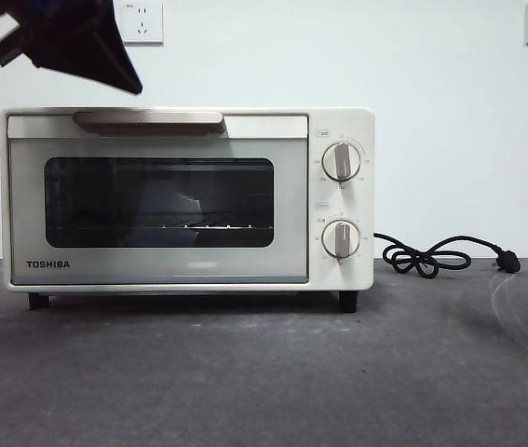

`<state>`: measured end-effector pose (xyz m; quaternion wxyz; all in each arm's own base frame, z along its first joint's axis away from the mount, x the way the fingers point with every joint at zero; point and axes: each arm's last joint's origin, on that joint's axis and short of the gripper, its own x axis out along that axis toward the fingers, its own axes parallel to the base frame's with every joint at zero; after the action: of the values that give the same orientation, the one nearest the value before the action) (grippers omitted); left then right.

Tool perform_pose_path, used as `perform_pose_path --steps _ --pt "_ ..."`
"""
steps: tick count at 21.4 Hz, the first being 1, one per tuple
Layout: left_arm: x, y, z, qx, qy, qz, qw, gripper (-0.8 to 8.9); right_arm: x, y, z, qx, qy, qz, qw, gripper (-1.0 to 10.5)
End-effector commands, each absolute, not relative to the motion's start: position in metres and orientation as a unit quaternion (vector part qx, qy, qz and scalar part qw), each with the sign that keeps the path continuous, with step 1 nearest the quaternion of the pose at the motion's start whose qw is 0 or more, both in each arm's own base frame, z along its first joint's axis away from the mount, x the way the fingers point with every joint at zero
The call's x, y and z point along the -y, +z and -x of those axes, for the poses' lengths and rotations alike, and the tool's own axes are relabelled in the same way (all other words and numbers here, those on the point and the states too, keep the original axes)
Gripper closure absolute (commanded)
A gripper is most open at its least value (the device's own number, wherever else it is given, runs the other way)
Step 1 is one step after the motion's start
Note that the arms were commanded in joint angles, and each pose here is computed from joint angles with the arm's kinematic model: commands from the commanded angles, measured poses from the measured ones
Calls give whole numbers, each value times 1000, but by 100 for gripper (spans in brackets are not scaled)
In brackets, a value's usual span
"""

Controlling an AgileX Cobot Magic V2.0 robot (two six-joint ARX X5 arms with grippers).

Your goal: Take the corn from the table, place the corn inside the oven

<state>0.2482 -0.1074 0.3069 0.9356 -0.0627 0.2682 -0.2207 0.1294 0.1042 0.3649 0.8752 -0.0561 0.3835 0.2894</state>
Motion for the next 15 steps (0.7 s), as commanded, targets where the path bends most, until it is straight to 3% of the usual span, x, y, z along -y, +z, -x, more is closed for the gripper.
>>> perform_pose_path --steps 1,7,15 --pt "111 305 -252 -260 -212 30 942 819 -104 366 -129 -379 296 63 875 957" --pt "113 294 -257 -288 -211 23 934 819 -104 366 -129 -378 296 64 875 957" --pt "113 272 -249 -392 -199 0 898 819 -104 366 -129 -377 296 65 875 957"
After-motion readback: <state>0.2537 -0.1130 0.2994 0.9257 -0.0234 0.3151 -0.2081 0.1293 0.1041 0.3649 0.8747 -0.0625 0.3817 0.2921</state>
